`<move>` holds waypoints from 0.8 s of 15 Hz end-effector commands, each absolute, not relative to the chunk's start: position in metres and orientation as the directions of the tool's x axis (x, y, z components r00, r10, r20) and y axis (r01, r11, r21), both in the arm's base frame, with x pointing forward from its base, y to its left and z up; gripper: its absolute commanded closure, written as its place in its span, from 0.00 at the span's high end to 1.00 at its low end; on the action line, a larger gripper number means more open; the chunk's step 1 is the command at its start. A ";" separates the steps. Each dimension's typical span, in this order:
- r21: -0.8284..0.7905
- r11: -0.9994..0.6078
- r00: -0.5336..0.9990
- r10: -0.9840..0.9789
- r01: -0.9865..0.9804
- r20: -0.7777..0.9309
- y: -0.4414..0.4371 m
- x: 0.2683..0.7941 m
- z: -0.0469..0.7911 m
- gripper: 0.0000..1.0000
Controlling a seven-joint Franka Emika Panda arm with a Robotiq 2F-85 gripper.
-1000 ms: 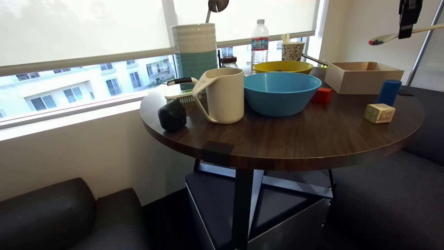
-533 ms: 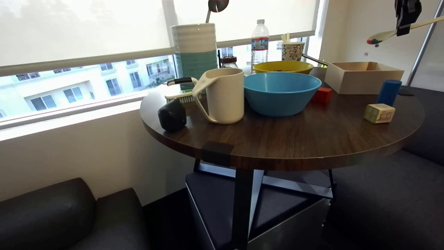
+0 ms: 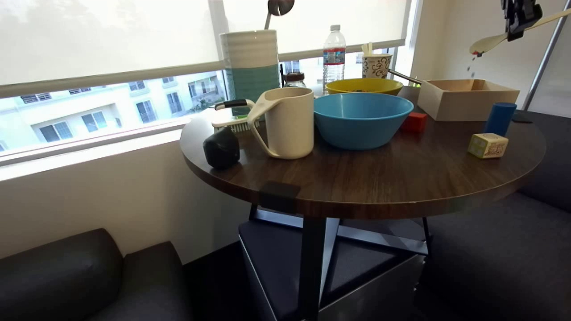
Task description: Pick up the white spoon and scoop some of the substance from the yellow bowl, pour some of the substance into the blue bowl then into the white mug then into the wooden square box, put the white spoon back onto the table
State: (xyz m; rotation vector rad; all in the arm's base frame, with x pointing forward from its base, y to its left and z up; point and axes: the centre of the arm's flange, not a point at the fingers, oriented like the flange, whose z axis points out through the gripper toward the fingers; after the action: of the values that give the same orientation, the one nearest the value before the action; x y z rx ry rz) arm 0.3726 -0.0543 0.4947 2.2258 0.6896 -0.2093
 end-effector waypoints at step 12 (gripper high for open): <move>0.642 -0.507 0.804 0.497 0.574 -0.327 -0.051 0.362 0.505 0.03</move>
State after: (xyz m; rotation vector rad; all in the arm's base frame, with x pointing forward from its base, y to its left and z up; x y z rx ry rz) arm 0.3704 -0.0499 0.4887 2.1026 0.7848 -0.2229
